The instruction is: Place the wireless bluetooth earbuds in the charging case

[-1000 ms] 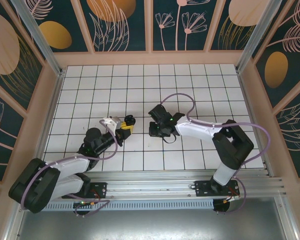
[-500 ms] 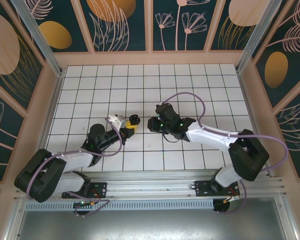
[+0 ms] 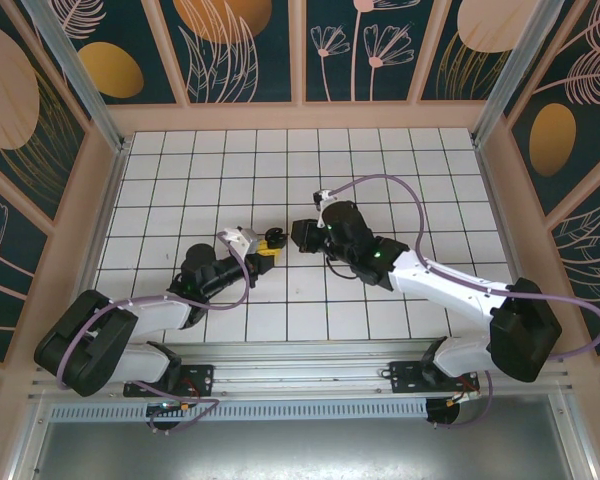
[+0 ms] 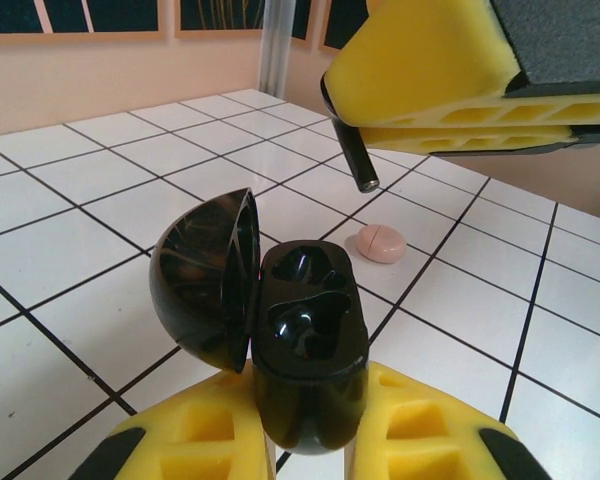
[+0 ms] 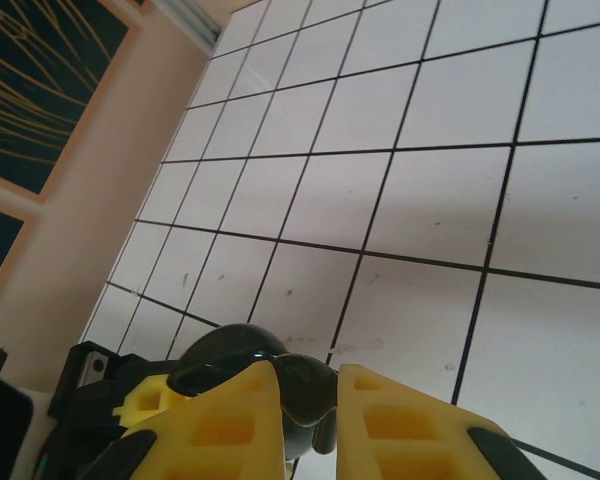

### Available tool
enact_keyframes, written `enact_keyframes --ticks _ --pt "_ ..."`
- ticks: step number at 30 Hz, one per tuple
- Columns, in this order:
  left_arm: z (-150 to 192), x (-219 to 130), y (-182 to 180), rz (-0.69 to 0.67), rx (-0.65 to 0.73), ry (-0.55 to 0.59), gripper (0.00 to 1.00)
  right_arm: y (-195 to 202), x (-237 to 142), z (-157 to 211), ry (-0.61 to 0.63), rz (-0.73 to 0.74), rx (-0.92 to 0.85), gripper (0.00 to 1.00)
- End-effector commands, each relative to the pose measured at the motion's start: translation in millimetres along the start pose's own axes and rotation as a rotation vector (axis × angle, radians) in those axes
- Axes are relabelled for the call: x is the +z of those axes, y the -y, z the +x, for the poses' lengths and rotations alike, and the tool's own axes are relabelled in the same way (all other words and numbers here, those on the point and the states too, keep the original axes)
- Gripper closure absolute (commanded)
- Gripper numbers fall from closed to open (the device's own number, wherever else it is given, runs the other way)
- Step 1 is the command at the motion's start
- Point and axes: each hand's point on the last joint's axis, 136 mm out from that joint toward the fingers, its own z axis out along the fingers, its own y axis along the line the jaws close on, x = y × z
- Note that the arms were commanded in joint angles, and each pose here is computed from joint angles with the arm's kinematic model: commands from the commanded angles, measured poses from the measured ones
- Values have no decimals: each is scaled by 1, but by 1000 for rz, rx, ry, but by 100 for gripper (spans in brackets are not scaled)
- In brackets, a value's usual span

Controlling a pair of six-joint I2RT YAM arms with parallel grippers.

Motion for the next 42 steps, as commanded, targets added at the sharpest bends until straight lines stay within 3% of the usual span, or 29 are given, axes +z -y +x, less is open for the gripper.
enact_keyframes --ticks 1,35,42 --pt "-17 5 7 39 35 47 98 -19 -6 -17 78 -49 -52 84" --pt "-52 7 10 52 -7 149 97 -31 5 3 56 -37 -160 85" --pt "-55 8 9 46 -3 150 97 -39 0 7 47 -70 -184 78"
